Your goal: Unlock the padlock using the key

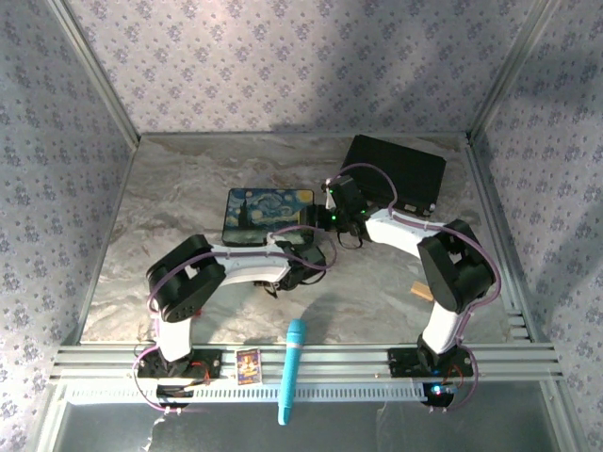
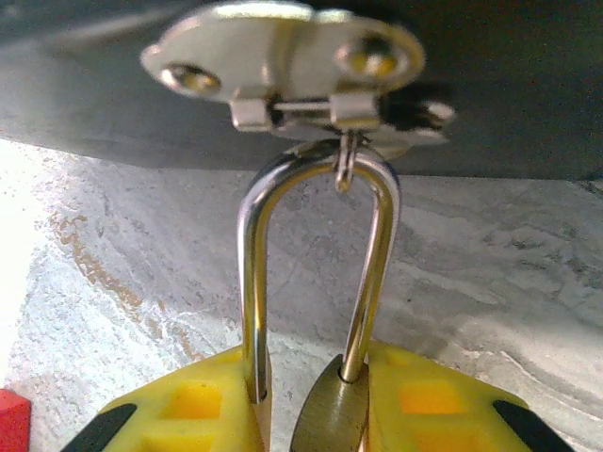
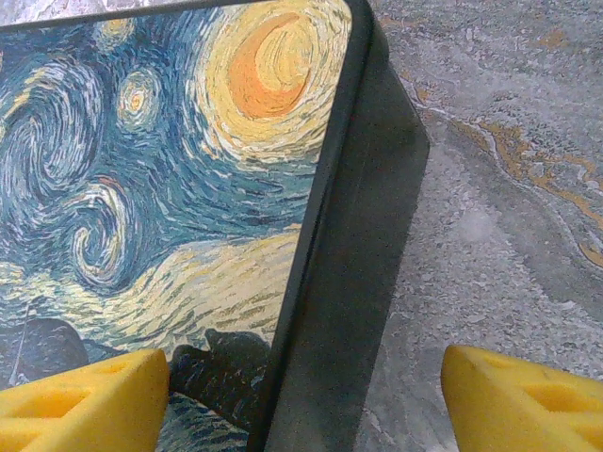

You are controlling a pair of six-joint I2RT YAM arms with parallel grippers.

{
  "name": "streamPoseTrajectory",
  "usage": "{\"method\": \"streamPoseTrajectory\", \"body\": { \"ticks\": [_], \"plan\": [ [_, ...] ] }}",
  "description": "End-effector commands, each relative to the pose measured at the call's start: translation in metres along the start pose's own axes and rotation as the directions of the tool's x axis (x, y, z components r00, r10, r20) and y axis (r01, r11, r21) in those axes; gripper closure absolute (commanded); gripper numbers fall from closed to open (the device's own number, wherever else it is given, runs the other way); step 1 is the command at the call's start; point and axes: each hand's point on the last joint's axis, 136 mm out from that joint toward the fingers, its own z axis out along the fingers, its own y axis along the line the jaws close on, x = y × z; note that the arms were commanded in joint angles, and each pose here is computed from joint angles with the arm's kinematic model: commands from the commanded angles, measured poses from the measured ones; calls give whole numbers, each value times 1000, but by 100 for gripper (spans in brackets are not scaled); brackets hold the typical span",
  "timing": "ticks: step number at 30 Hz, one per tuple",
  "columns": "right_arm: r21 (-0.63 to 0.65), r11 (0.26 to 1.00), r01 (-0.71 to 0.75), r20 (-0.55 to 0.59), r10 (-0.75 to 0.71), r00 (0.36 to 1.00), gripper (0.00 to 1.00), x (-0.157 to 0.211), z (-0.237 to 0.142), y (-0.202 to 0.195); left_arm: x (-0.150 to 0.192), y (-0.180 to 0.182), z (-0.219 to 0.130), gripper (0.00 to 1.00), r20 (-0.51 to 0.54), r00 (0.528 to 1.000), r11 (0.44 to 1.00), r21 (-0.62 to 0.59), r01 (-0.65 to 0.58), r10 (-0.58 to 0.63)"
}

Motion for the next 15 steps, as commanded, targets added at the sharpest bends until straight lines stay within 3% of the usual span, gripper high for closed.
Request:
{"method": "streamPoseTrajectory", "body": {
  "ticks": [1, 9, 15],
  "plan": [
    [181, 983, -35, -169, 66, 983, 24, 57, 15, -54, 11, 13, -2, 80, -32, 995, 991, -85, -101, 99],
    [171, 984, -47, -166, 76, 983, 24, 55, 16, -52, 22, 6, 6, 88, -65, 992, 990, -86, -112, 107],
    [167, 985, -49, -163, 77, 984, 22, 54, 14, -51, 22, 0, 4, 74, -67, 993, 994, -37, -104, 101]
  ]
}}
